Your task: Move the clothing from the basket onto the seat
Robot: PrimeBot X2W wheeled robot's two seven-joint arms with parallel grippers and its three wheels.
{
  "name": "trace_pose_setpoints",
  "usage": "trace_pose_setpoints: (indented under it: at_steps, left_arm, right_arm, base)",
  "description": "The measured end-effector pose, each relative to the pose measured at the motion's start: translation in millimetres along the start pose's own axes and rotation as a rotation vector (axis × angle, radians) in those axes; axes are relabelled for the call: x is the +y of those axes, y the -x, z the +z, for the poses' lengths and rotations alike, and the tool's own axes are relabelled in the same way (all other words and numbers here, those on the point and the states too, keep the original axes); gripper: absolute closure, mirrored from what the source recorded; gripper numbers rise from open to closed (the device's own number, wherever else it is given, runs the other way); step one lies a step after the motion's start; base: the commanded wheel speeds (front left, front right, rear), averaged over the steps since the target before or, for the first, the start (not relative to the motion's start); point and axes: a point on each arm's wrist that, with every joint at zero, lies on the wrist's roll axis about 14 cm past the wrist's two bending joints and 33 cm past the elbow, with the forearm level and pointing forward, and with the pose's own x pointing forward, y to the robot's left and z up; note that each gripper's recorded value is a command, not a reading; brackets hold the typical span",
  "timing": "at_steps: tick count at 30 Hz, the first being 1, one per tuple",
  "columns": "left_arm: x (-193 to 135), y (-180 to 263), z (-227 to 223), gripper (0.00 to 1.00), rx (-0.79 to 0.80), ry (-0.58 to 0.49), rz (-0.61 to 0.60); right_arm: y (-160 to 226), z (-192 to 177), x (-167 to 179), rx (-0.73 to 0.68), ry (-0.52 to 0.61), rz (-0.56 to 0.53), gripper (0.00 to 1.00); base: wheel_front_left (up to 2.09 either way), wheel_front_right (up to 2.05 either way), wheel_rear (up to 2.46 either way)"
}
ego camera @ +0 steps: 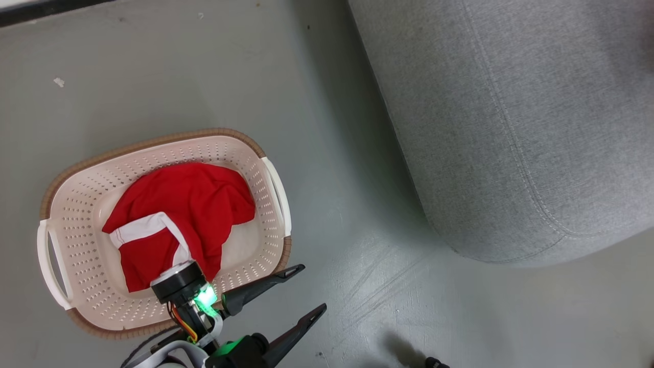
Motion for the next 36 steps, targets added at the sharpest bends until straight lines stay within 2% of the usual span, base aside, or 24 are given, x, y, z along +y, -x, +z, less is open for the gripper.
trace_pose_setpoints:
  at_steps: [6, 7, 8, 9, 22, 24, 31, 35, 36]
  left_arm:
    - [7, 2, -5, 0.0, 0.002, 0.007, 0.018]
    - [8, 2, -5, 0.0, 0.003, 0.009, 0.02]
    - [8, 2, -5, 0.0, 0.001, 0.009, 0.022]
    - [12, 1, -4, 0.0, -0.005, 0.004, 0.028]
    - [14, 1, -2, 0.0, -0.003, -0.003, 0.035]
    - [13, 1, -1, 0.0, -0.006, -0.005, 0.033]
    - [10, -2, 5, 0.0, -0.018, -0.004, 0.033]
    - [10, -2, 7, 0.0, -0.022, 0.001, 0.037]
    - [10, -2, 7, 0.0, -0.021, 0.0, 0.039]
  right_arm:
    - [-9, -5, 14, 0.005, -0.001, 0.012, 1.0]
    - [-11, -6, 15, 0.005, -0.001, 0.012, 0.69]
    - [-11, -8, 15, 0.008, -0.003, 0.008, 0.31]
    - [-12, -14, 14, 0.023, -0.011, -0.002, 0.0]
    - [-12, -21, 11, 0.048, 0.011, -0.015, 0.0]
    - [-14, -10, 3, 0.016, 0.001, -0.037, 0.0]
    - [-23, 71, -38, -0.206, -0.065, -0.15, 0.0]
    - [-22, 56, -30, -0.163, -0.048, -0.131, 0.0]
    - [-21, 36, -16, -0.107, -0.034, -0.1, 0.0]
  base:
    - [0.0, 0.0, 0.0]
    - [0.0, 0.0, 0.0]
    - [0.0, 0.0, 0.0]
    - [0.0, 0.0, 0.0]
    - [0.0, 0.0, 0.0]
    - [0.0, 0.0, 0.0]
    - [0.0, 0.0, 0.0]
    - [0.0, 0.0, 0.0]
    - [0.0, 0.0, 0.0]
